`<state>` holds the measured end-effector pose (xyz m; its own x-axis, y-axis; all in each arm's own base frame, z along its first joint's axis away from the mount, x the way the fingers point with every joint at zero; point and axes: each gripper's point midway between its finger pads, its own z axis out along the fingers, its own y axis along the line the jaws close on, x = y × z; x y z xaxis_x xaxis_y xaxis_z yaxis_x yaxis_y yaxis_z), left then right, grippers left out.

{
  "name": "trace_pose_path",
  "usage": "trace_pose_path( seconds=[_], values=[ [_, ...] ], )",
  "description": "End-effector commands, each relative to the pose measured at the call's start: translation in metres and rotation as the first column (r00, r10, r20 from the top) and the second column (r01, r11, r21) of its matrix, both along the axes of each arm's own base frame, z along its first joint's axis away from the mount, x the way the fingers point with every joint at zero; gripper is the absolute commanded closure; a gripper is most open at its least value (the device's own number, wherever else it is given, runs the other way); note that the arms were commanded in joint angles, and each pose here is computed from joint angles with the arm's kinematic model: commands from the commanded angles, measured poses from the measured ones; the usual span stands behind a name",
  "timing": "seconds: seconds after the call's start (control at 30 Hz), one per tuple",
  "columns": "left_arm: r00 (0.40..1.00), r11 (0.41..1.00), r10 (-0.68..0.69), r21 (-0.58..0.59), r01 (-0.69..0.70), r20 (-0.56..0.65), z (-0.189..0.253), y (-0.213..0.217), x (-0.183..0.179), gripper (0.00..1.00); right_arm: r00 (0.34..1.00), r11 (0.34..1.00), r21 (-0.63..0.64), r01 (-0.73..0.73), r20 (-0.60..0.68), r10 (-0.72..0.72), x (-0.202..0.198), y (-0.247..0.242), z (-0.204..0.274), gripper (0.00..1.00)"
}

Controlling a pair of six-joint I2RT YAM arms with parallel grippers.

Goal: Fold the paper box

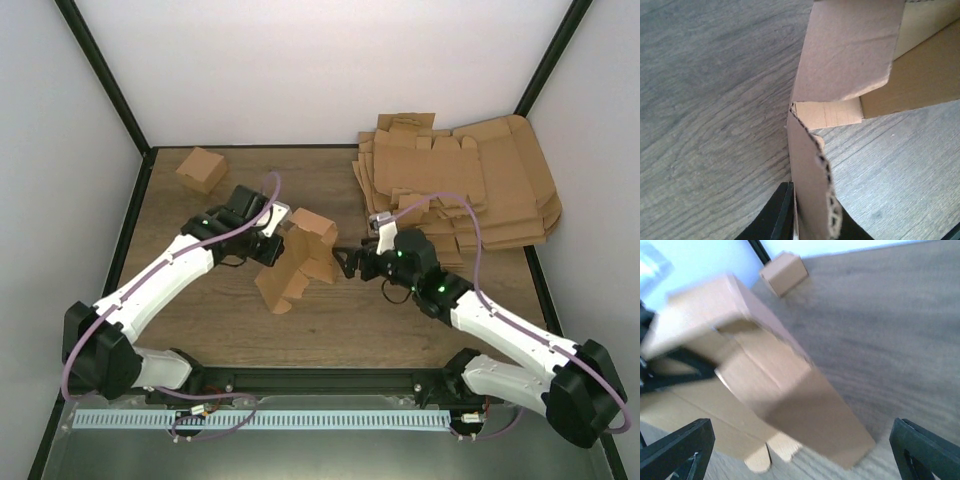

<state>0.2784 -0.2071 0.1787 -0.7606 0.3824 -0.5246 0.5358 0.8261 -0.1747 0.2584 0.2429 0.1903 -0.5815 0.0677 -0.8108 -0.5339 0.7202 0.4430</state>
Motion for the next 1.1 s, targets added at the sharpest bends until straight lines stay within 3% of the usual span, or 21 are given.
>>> trace_pose_path(
  seconds=[0.0, 0.17, 0.5, 0.67, 0.8, 1.07],
  values=[
    [0.996, 0.999, -0.041, -0.02, 0.043, 0.076, 0.009, -0.002, 0.001, 0.83, 0.996, 0.998, 0.012, 0.061, 0.062, -0.062, 0.017, -0.002, 0.054, 0.0],
    [0.992, 0.997, -0.037, -0.064, 0.044, 0.119, 0.025, -0.005, 0.001, 0.63, 0.993, 0.997, 0.067, 0.036, 0.11, -0.043, 0.024, 0.005, 0.093, 0.0],
    [0.991, 0.993, -0.043, -0.106, 0.056, 0.126, 0.034, -0.012, 0.002, 0.65, 0.996, 0.999, 0.026, 0.048, 0.07, -0.05, 0.075, 0.024, 0.143, 0.07],
    [0.992, 0.993, -0.039, -0.106, 0.052, 0.122, 0.035, -0.013, 0.005, 0.65, 1.0, 0.995, -0.094, -0.017, -0.018, 0.015, 0.098, 0.048, 0.109, 0.28],
    [0.991, 0.991, -0.027, -0.127, 0.044, 0.133, 0.039, -0.015, 0.006, 0.64, 0.985, 0.983, -0.068, -0.17, -0.05, 0.167, 0.086, 0.071, 0.092, 0.39],
    [0.99, 0.984, 0.056, -0.175, -0.032, 0.133, 0.037, -0.018, 0.019, 0.7, 0.956, 0.955, -0.058, -0.291, -0.052, 0.288, 0.064, 0.078, 0.074, 0.47]
  ],
)
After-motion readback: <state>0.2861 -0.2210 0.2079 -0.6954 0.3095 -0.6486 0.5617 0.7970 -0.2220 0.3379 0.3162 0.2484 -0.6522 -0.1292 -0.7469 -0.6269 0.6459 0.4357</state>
